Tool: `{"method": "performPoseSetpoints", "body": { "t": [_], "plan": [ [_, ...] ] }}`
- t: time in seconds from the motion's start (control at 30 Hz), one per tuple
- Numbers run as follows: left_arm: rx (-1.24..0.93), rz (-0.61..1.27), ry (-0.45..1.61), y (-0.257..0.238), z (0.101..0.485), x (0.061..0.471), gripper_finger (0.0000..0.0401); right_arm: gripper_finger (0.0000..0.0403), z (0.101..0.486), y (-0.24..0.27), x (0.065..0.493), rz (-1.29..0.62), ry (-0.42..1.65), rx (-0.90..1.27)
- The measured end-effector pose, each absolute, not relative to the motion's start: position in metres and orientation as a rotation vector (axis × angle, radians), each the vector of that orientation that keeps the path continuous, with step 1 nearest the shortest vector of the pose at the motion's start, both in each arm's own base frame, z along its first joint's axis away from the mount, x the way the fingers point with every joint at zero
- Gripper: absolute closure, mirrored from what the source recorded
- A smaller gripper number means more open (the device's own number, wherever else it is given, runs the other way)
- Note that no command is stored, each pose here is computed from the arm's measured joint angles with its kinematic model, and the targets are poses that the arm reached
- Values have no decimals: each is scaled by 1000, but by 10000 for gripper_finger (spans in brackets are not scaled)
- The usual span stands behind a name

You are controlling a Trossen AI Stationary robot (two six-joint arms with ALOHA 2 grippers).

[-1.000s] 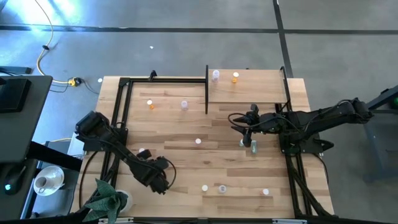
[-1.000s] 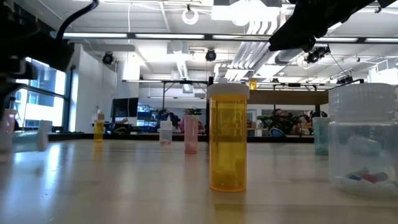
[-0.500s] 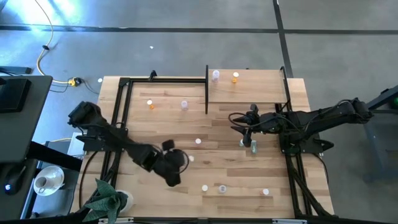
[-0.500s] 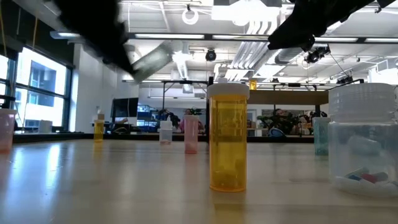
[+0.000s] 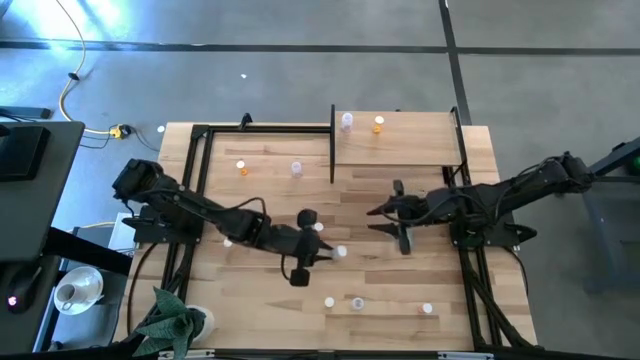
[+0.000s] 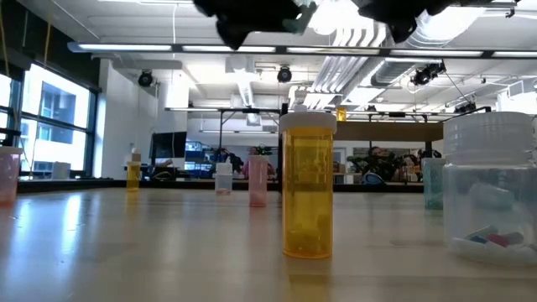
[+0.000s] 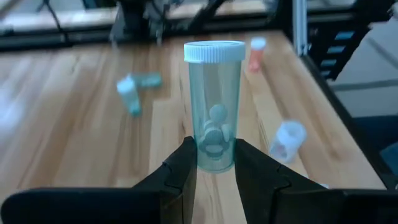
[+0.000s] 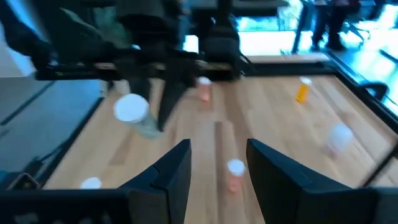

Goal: Pick and place medicine bottles onto shelf by color
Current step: Put the bottom left blue pill bottle on the shelf

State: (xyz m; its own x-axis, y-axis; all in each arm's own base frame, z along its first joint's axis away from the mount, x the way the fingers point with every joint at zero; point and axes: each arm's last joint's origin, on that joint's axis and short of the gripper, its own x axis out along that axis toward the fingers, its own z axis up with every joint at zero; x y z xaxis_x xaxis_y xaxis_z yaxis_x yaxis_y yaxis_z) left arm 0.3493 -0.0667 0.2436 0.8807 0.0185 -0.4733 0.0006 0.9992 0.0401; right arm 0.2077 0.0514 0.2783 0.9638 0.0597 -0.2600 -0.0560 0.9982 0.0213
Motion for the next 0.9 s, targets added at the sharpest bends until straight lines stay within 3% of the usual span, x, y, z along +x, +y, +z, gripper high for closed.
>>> {"method": "performPoseSetpoints", "body": {
  "t": [0.2,0.63,0.9],
  "plan": [
    [45,-14,406,-50,252,356,318,256,279,60,209,113,241,-7],
    [41,-4,421,-38,250,357,318,256,271,67,227,118,211,-68],
    [34,0,426,-38,250,357,318,221,261,72,246,124,163,-154]
  ]
}}
